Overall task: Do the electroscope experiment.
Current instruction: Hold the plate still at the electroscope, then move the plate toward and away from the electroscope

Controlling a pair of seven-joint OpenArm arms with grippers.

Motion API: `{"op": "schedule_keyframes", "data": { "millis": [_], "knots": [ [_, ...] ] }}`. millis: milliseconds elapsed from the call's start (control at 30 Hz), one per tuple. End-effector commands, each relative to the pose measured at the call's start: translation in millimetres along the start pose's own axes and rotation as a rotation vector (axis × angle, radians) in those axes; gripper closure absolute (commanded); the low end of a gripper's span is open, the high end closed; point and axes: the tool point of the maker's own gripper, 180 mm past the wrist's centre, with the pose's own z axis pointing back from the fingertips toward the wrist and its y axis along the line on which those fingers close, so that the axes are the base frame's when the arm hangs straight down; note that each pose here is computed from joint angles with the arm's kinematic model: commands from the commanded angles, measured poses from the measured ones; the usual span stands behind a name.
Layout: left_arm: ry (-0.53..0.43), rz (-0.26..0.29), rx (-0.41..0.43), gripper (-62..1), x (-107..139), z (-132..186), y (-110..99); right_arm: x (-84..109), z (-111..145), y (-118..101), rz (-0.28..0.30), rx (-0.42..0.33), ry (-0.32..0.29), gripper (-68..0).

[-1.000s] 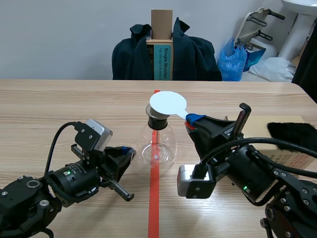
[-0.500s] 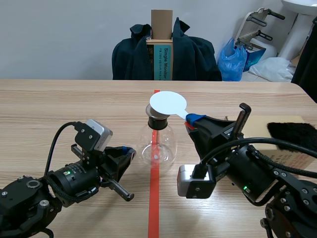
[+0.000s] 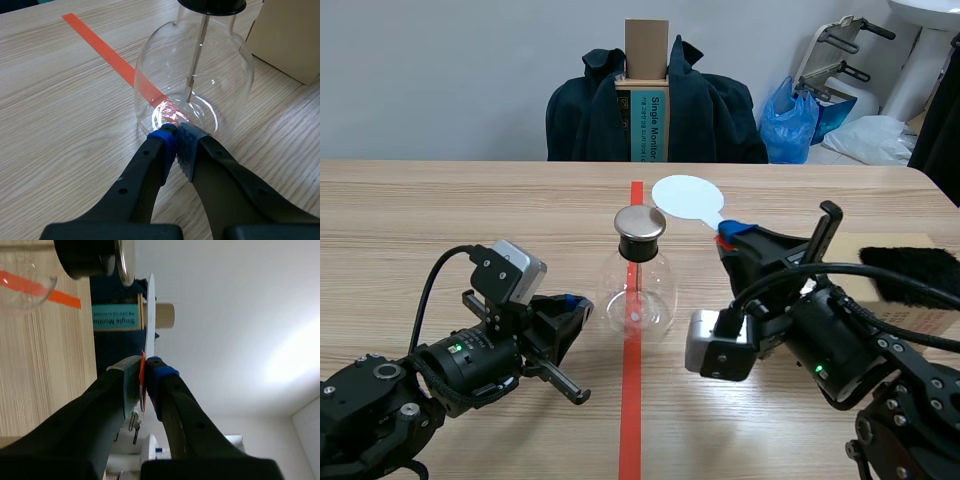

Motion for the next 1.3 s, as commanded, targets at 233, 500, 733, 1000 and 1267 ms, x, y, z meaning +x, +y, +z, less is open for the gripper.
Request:
{"op": "schedule_keyframes", "data": {
  "millis": [233,500,733,1000,1267],
  "knots": [
    [-0.047,0.002,0.002,-1.6,14,-2,0,-49.6,2,-13,0.021,-0.038,0.248,-0.8],
    [-0.047,0.002,0.002,-1.6,14,-2,0,-67.9,7,-13,0.019,-0.039,0.353,-0.8],
    [-0.047,0.002,0.002,-1.6,14,-2,0,-48.0,1,-13,0.026,-0.039,0.238,-0.8],
    [-0.047,0.002,0.002,-1.6,14,-2,0,-12.2,-4,-12,0.030,-0.036,0.038,-0.8],
    [-0.047,0.002,0.002,-1.6,14,-2,0,20.8,-2,-11,0.033,-0.033,-0.146,-0.8]
  ]
}}
